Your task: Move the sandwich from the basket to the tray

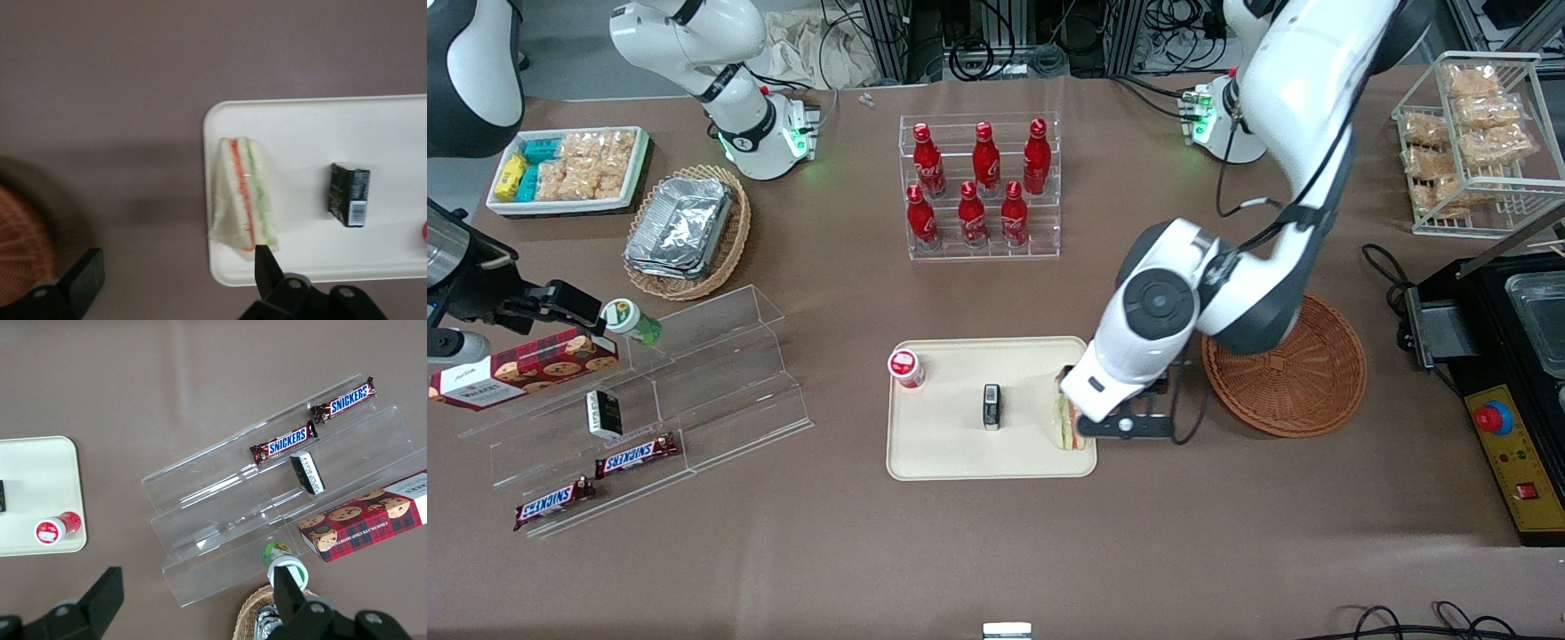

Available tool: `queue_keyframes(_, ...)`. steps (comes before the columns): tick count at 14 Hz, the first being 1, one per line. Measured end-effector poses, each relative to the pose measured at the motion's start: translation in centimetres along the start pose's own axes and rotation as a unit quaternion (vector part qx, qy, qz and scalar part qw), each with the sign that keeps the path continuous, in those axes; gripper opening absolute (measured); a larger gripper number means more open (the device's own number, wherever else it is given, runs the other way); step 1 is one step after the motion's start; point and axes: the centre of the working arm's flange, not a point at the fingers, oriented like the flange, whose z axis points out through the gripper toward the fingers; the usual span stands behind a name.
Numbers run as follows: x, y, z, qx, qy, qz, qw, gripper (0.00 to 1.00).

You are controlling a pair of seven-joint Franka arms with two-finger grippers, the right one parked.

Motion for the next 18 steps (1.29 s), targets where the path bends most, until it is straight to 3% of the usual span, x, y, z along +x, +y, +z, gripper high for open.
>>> queue_keyframes(4, -0.8, -7.2, -6.5, 0.019, -0.048, -0.020, 0.9985, 1.00)
queue_keyframes(6, -1.2, -10.5, -9.0, 0.025, -0.061, -0.004, 0.9978, 1.00)
queue_keyframes(10, -2.1, -18.0, -14.2, 0.018, -0.055, -0.025, 0.9980, 1.00)
queue_keyframes(13, -5.2, -21.5, -16.6, 0.015, -0.053, -0.005, 0.9985, 1.00)
queue_keyframes(18, -10.0, -26.1, -20.3, 0.013, -0.036, 0.016, 0.9991, 1.00)
